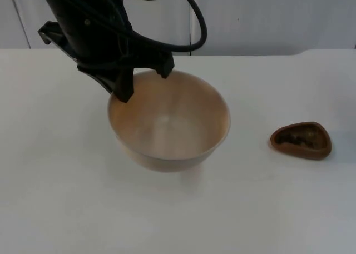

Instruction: Pick up the bowl with the left hand and pour the coffee beans from the cup into the bowl with the right hand.

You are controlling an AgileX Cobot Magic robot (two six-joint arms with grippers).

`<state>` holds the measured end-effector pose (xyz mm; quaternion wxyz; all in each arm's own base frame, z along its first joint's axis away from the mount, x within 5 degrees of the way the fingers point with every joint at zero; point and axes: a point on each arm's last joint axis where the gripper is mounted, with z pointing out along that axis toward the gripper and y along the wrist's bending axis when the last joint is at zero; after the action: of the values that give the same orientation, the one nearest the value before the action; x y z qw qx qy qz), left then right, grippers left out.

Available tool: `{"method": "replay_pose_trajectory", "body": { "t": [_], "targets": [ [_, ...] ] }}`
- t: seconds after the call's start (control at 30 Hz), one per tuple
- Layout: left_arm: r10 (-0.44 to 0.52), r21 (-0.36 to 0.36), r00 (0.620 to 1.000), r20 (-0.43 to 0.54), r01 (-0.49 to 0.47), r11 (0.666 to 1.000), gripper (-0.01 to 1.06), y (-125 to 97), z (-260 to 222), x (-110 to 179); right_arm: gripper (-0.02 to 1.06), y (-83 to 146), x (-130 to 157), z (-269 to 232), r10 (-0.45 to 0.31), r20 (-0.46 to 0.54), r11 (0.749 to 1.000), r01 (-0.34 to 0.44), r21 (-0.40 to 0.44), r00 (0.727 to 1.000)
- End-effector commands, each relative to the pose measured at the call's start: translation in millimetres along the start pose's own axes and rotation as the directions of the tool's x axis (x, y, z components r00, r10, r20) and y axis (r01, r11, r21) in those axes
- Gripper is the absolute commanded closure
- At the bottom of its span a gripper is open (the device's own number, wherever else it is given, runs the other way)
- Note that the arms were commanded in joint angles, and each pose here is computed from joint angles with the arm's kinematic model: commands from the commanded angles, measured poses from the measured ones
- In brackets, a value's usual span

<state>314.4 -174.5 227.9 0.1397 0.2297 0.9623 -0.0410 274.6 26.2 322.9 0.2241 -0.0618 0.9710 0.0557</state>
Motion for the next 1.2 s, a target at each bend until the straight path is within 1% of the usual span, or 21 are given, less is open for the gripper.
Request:
{"method": "replay_pose_trajectory", "body": {
  "t": [0.0,0.1,0.17,0.23,0.27,0.37,0.5,0.6,0.73,0.87,0.97,1.0,1.07,1.17],
  "targets": [
    [-0.013,0.019,1.0,0.025,0.012,1.0,1.05,-4,-7,-2,-0.01,-1,-8,5,-0.016,-0.002,1.0,0.016,-0.004,1.0],
    [-0.013,0.019,1.0,0.027,0.012,1.0,1.05,-4,-7,-2,-0.01,-1,-13,11,-0.019,-0.015,1.0,0.019,-0.007,1.0],
    [-0.013,0.019,0.999,0.031,0.012,1.0,1.05,-4,-7,-2,-0.01,5,-18,19,-0.045,-0.034,0.999,0.045,-0.009,0.998],
    [-0.017,0.019,0.999,0.034,0.016,1.0,1.05,-4,-7,-3,-0.01,14,-23,28,-0.094,-0.057,0.996,0.094,-0.006,0.994],
    [-0.017,0.019,0.999,0.034,0.016,1.0,1.05,-4,-7,-3,-0.01,14,-23,28,-0.094,-0.057,0.996,0.094,-0.006,0.994],
    [-0.017,0.019,0.999,0.032,0.016,1.0,1.05,-4,-7,-3,-0.01,26,-30,45,-0.116,-0.101,0.993,0.117,0.009,0.988],
    [-0.018,0.021,0.999,0.03,0.018,1.0,1.05,-4,-7,-2,-0.01,35,-36,64,-0.128,-0.138,0.992,0.128,-0.006,0.982],
    [-0.024,0.027,0.999,0.026,0.023,0.999,1.05,-4,-7,-2,-0.01,36,-40,80,-0.101,-0.168,0.995,0.102,-0.005,0.981],
    [-0.028,0.033,0.999,0.025,0.028,0.999,1.05,-5,-7,-2,0.01,35,-43,94,-0.091,-0.196,0.996,0.093,0.002,0.976],
    [-0.028,0.033,0.999,0.025,0.028,0.999,1.05,-5,-7,-2,0.02,35,-48,105,-0.071,-0.198,0.997,0.075,0.01,0.978],
    [-0.031,0.036,0.999,0.029,0.03,0.999,1.05,-5,-7,-2,0.02,31,-51,117,-0.055,-0.19,0.997,0.065,0.049,0.98],
    [-0.031,0.036,0.999,0.029,0.03,0.999,1.05,-5,-7,-2,0.02,31,-51,117,-0.055,-0.19,0.997,0.065,0.049,0.98],
    [-0.032,0.038,0.999,0.031,0.031,0.999,1.05,-5,-7,-3,0.02,29,-50,127,-0.037,-0.208,0.995,0.054,0.078,0.978],
    [-0.033,0.039,0.999,0.037,0.032,0.999,1.05,-5,-7,-3,0.02,28,-48,137,-0.036,-0.228,0.995,0.055,0.078,0.973]
  ]
}}
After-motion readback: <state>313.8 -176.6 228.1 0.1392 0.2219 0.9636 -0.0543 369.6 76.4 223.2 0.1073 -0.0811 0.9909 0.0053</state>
